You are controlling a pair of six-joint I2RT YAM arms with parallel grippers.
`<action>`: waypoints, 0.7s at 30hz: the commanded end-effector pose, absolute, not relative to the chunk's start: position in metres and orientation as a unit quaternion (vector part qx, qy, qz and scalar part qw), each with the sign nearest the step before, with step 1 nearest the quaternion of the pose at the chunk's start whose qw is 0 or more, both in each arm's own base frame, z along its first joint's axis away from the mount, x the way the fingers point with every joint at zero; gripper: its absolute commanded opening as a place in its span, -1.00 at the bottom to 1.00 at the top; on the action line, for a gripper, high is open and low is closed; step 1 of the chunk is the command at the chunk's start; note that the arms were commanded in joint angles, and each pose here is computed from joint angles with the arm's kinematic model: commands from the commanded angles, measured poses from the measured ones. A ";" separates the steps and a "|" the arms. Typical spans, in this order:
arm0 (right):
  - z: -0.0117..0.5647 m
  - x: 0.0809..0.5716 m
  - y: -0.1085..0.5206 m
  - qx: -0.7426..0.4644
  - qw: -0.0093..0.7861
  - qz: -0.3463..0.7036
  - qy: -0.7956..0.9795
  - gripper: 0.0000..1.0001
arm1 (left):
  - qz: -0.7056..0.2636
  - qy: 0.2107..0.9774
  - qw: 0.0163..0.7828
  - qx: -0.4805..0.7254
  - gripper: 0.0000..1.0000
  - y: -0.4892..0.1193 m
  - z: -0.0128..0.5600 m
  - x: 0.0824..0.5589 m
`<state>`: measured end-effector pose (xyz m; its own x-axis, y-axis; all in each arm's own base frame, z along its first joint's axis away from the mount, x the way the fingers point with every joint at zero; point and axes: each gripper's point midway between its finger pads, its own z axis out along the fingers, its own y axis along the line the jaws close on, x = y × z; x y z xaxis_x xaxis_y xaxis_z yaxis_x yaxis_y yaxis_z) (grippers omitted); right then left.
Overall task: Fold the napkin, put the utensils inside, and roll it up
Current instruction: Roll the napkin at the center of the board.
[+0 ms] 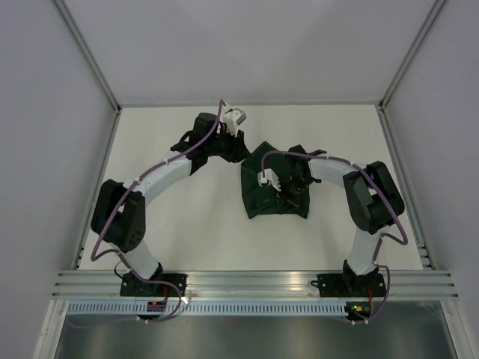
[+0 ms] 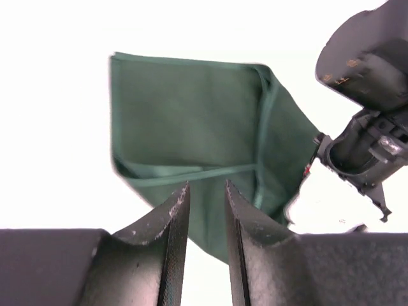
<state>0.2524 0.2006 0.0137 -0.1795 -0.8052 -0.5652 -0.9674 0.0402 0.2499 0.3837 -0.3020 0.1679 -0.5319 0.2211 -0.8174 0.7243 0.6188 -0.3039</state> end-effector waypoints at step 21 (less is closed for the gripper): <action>-0.001 0.274 0.188 -0.546 -0.002 0.441 0.713 -0.92 | -0.115 0.587 0.679 0.425 -0.19 -0.322 0.247 0.309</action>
